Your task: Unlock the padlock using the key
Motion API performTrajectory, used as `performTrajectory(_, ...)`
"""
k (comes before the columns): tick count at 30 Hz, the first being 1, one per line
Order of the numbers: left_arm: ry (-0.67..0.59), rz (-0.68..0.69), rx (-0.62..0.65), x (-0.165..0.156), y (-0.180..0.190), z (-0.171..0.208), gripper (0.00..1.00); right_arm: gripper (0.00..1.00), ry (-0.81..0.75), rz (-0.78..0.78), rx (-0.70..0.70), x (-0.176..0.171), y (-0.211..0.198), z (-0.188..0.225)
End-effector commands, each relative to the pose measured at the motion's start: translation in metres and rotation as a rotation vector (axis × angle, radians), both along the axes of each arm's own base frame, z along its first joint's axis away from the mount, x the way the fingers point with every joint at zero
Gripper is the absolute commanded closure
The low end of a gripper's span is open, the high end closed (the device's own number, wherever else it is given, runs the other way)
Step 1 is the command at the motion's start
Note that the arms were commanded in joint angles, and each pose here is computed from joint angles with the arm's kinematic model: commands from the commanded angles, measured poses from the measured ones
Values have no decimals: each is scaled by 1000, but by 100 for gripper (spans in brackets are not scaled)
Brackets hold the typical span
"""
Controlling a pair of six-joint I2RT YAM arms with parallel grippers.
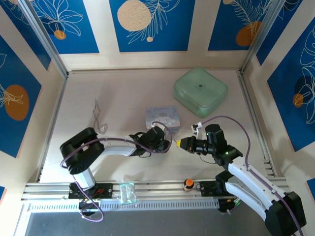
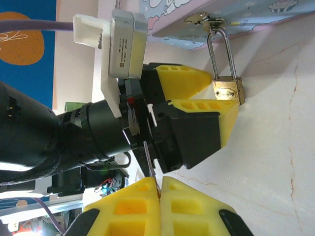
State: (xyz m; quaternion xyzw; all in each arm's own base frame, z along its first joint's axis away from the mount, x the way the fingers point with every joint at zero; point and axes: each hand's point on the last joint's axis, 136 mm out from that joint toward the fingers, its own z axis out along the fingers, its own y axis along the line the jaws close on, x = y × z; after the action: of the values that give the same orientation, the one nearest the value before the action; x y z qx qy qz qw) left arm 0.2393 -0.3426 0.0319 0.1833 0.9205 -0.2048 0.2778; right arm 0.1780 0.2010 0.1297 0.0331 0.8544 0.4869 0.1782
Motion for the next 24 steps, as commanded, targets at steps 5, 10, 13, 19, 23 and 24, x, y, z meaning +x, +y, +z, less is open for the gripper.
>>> performTrajectory(5, -43, -26, -45, 15, -23, 6, 40, 100, 21, 8, -4, -5, -2, -10)
performTrajectory(10, -40, -1, -28, 18, -22, -4, 45, 100, 34, 1, -4, -6, -2, -15)
performTrajectory(13, -36, 6, -40, 17, -22, -6, 57, 100, 42, -4, -4, -7, -2, -20)
performTrajectory(19, -18, 27, -93, 16, -26, -4, 70, 100, 63, -22, -22, -5, -4, -33)
performTrajectory(23, -14, 41, -106, 16, -26, -4, 79, 100, 71, -30, -25, -3, -3, -38)
performTrajectory(24, -14, 44, -106, 17, -26, -4, 83, 100, 74, -29, -28, -3, -3, -39)
